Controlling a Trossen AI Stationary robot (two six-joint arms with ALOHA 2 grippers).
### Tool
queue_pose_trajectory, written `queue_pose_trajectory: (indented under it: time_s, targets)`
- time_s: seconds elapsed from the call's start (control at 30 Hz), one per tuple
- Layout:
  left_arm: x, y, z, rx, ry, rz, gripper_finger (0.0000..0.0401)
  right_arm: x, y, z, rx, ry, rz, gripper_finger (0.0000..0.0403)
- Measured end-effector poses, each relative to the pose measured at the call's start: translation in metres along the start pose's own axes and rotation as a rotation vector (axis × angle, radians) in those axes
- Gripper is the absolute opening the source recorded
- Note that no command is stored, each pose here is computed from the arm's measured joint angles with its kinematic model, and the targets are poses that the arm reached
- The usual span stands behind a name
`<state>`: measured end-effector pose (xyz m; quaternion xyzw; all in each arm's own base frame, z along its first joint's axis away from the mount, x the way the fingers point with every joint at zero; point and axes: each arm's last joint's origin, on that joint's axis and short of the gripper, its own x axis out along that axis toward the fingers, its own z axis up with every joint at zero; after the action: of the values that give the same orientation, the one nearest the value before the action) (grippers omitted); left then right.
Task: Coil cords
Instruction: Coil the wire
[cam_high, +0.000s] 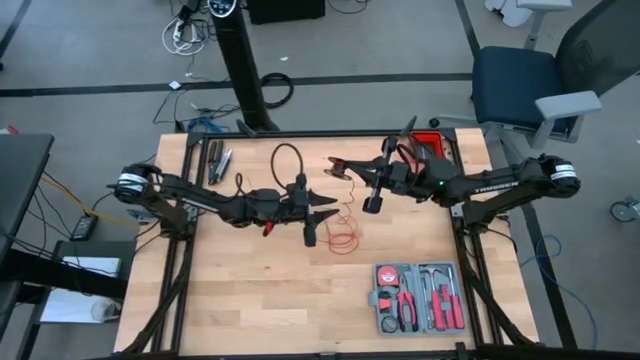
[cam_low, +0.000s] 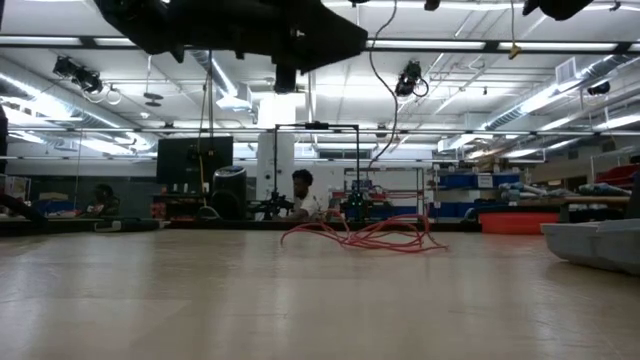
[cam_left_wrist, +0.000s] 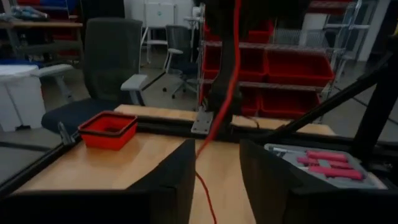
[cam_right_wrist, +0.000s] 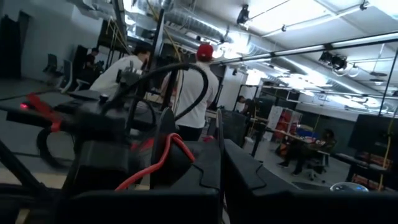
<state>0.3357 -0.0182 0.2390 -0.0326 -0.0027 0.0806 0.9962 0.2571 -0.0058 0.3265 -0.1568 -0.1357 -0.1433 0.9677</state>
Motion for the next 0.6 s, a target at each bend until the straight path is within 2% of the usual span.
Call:
queue_pose_trajectory:
  time_s: [0.13, 0.6]
  targets:
    - [0.0074, -0.0018, 0.0014, 0.0, -0.007, 0.001, 0.0144, 0.0021, 0.0017, -0.003, -0.003, 0.002, 0.001, 0.0]
    - [0.008, -0.0013, 0.0013, 0.005, -0.004, 0.023, 0.0145, 0.0018, 0.0006, -0.0004, 0.005, -0.023, -0.009, 0.0]
